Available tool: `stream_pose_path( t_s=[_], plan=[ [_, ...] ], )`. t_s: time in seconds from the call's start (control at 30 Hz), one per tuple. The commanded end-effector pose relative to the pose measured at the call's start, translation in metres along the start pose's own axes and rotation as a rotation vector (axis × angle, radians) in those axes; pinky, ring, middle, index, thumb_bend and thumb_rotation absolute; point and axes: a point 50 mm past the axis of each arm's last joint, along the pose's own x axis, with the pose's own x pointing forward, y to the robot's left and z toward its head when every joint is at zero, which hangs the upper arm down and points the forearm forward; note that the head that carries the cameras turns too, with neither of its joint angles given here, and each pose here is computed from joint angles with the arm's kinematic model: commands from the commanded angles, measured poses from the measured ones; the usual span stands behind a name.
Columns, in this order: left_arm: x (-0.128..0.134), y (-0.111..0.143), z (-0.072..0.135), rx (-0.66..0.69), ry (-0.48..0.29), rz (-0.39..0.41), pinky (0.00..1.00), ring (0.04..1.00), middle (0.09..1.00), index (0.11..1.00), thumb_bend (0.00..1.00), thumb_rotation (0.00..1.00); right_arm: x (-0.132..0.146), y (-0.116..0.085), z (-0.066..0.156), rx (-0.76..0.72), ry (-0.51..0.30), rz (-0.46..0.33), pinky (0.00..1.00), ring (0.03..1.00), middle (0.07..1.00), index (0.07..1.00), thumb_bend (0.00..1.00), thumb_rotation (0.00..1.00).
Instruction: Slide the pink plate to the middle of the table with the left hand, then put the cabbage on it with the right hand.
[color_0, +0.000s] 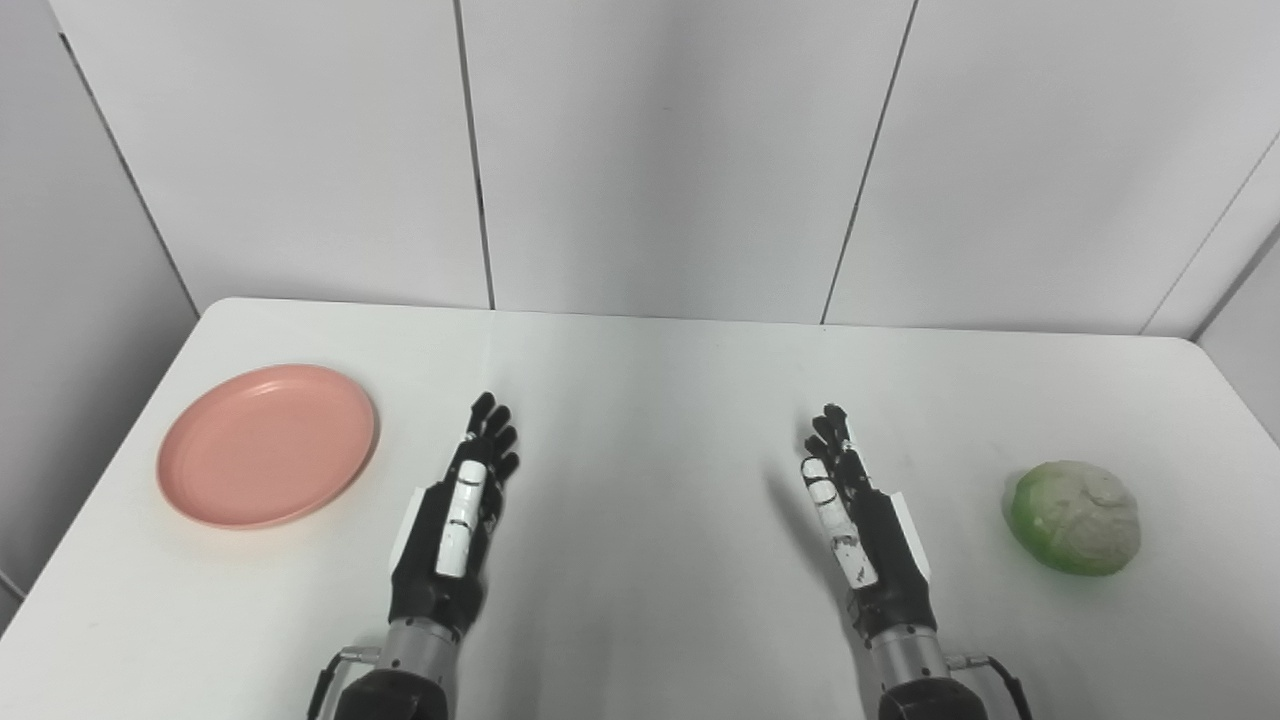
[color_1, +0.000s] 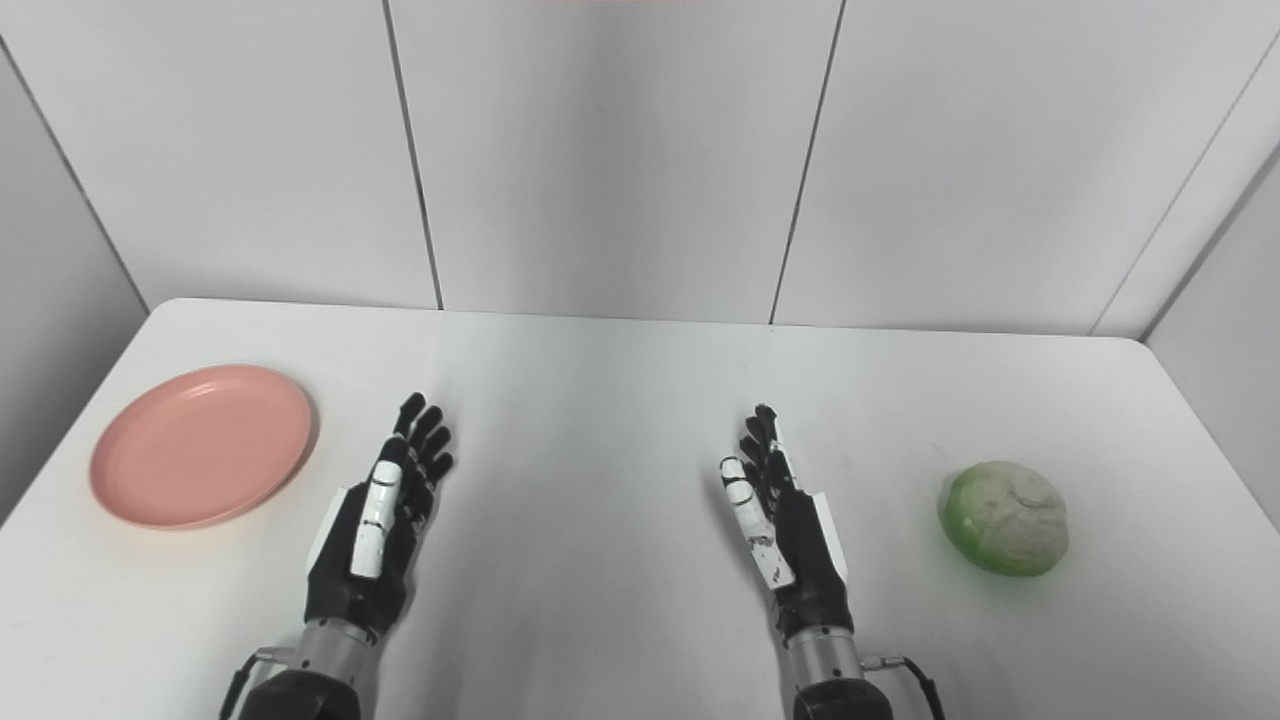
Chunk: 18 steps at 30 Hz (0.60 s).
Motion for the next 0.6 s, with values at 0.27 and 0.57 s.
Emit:
stream_pose_path(
  t_s=[0.27, 0.57],
  plan=[
    [0.055, 0.027, 0.049, 0.032, -0.251, 0.159, 1.0, 0.993, 0.996, 0.994, 0.69, 0.94, 0.0, -0.043, -0.002, 0.101, -0.074, 0.035, 1.0, 1.0, 1.0, 1.0, 0.66, 0.81],
    [0.072, 0.092, 0.087, 0.059, -0.346, 0.299, 0.99, 0.968, 0.969, 0.972, 0.75, 0.99, 0.003, -0.042, -0.006, 0.095, -0.119, 0.037, 0.98, 0.978, 1.0, 1.0, 0.58, 0.87]
  ],
)
